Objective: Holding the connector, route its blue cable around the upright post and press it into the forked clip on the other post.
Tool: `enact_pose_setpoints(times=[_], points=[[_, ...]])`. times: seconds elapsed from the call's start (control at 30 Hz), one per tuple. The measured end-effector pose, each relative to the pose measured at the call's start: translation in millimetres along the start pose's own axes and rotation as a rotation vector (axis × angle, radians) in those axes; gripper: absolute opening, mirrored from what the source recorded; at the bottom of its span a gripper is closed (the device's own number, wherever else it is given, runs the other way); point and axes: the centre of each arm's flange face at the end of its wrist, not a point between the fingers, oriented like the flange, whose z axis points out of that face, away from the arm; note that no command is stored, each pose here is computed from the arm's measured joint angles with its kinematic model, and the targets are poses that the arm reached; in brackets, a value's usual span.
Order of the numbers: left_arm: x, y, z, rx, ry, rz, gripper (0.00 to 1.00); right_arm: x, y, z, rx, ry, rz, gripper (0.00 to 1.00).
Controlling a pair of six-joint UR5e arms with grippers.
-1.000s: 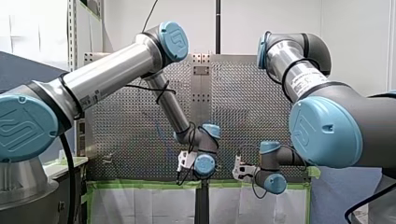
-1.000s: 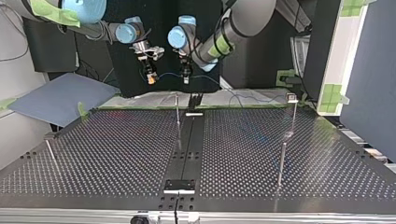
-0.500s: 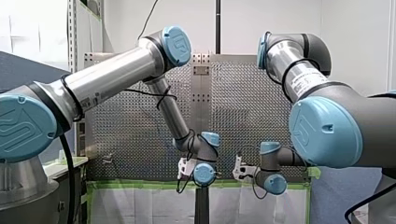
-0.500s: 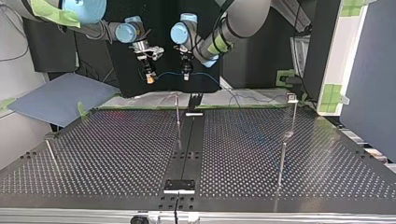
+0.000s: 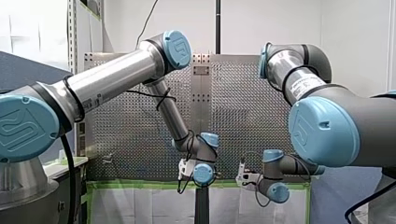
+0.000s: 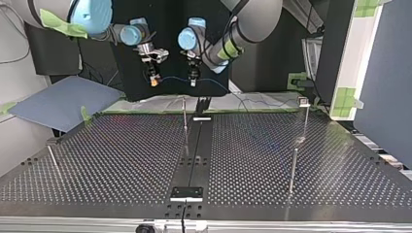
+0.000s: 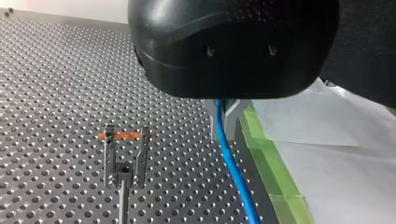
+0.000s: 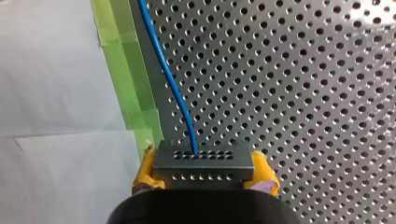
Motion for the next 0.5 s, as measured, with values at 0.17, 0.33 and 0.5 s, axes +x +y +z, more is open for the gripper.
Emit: enact_pose_setpoints(times=[0.17,0.33,0.5], points=[[-4,1.3,7,-0.001,-0.005,-0.019,0.03,4,9.2,4.9,-0.018,-0.004,-0.020,0.00],[-7,3.5,13,-0.001,-0.011,-0.033,0.03,8,13.0,6.8,-0.025,-0.008,-0.055,0.00],[-9,5.5,18,-0.006,-0.015,-0.039,0.03,24,11.7,11.2,-0.022,0.000,-0.082,0.00]])
